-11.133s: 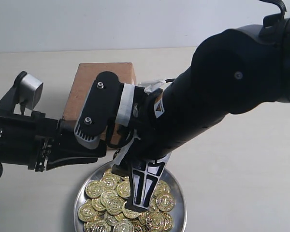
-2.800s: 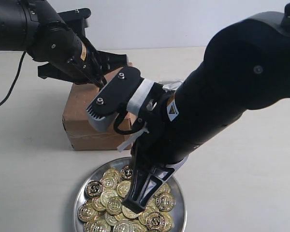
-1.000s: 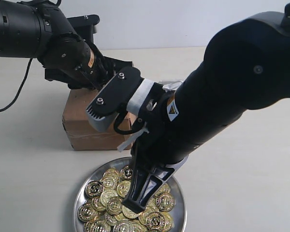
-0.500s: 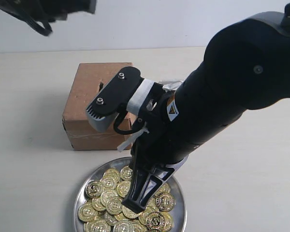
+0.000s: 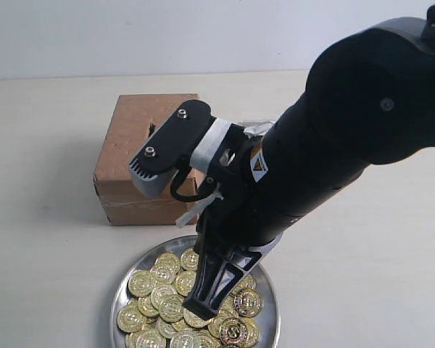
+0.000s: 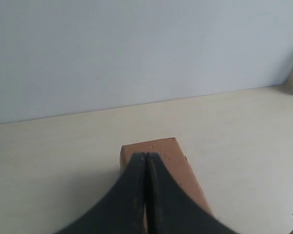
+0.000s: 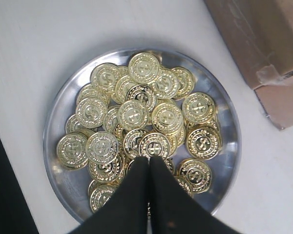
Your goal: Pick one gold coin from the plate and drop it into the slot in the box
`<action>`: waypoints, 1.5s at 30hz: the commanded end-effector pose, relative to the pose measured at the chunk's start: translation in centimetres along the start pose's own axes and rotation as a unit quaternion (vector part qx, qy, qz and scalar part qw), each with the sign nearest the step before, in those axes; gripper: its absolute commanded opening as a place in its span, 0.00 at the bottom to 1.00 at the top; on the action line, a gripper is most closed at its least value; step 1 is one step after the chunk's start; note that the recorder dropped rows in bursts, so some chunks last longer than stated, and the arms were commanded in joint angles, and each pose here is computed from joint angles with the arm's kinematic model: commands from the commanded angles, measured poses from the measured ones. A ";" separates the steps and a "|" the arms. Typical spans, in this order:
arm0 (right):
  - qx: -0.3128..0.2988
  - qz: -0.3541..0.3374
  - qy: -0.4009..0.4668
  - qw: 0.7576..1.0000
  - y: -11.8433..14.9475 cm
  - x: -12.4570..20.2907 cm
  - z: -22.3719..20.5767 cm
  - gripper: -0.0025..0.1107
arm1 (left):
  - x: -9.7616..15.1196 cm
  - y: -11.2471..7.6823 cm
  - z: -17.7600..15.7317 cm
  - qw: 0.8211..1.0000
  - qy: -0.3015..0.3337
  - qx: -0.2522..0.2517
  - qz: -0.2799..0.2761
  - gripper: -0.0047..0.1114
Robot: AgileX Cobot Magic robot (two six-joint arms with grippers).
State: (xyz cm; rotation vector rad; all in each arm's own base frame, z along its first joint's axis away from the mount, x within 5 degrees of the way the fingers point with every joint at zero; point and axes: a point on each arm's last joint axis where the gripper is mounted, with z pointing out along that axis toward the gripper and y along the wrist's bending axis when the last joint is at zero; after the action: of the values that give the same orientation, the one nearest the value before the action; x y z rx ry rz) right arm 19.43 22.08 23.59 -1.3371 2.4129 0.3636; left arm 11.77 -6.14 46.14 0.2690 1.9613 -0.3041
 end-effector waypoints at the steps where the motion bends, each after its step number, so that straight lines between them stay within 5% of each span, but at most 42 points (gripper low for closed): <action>1: 0.003 0.003 -0.008 1.000 -0.1 -0.1 -0.3 0.02 | 0.0 0.2 -1.0 1.000 -0.011 0.005 -0.003 0.04; 7: -0.004 0.011 -0.019 1.000 0.1 -0.1 -0.9 0.02 | 0.1 1.3 -2.7 0.999 -0.032 -0.009 -0.038 0.04; 13: -0.003 0.012 -0.081 0.997 0.8 -0.2 -4.6 0.02 | 0.8 3.8 -7.9 0.984 -0.115 -0.110 -0.085 0.04; 19: 0.006 0.047 -0.192 0.980 0.7 1.0 -11.3 0.02 | 2.7 3.9 -13.6 0.957 -0.201 -0.176 -0.109 0.04; 22: 0.012 0.169 -0.277 0.946 -1.9 2.6 -15.4 0.02 | 3.7 3.5 -15.7 0.948 -0.233 -0.184 -0.112 0.04; 26: 0.122 0.238 -0.375 0.887 -3.5 6.8 -21.5 0.02 | 5.3 3.2 -17.6 0.942 -0.261 -0.179 -0.112 0.04; 29: 0.211 0.249 -0.443 0.835 -1.4 10.1 -25.7 0.02 | 7.4 3.4 -16.6 0.946 -0.245 -0.182 -0.112 0.04; 33: 0.264 0.235 -0.490 0.797 1.7 12.2 -27.8 0.02 | 10.5 3.8 -14.7 0.952 -0.213 -0.188 -0.112 0.04; 37: 0.288 0.204 -0.529 0.772 4.9 13.7 -29.0 0.02 | 13.3 4.3 -12.5 0.959 -0.167 -0.197 -0.115 0.04; 45: 0.305 0.168 -0.566 0.747 8.4 15.4 -29.8 0.02 | 14.6 4.6 -11.8 0.962 -0.114 -0.212 -0.126 0.04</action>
State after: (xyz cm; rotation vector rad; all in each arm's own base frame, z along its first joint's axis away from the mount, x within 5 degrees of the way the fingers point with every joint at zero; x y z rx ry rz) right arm 0.05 3.07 44.35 -0.1798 1.4611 0.3022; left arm -2.55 2.80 37.18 -0.2809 1.7677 -0.0743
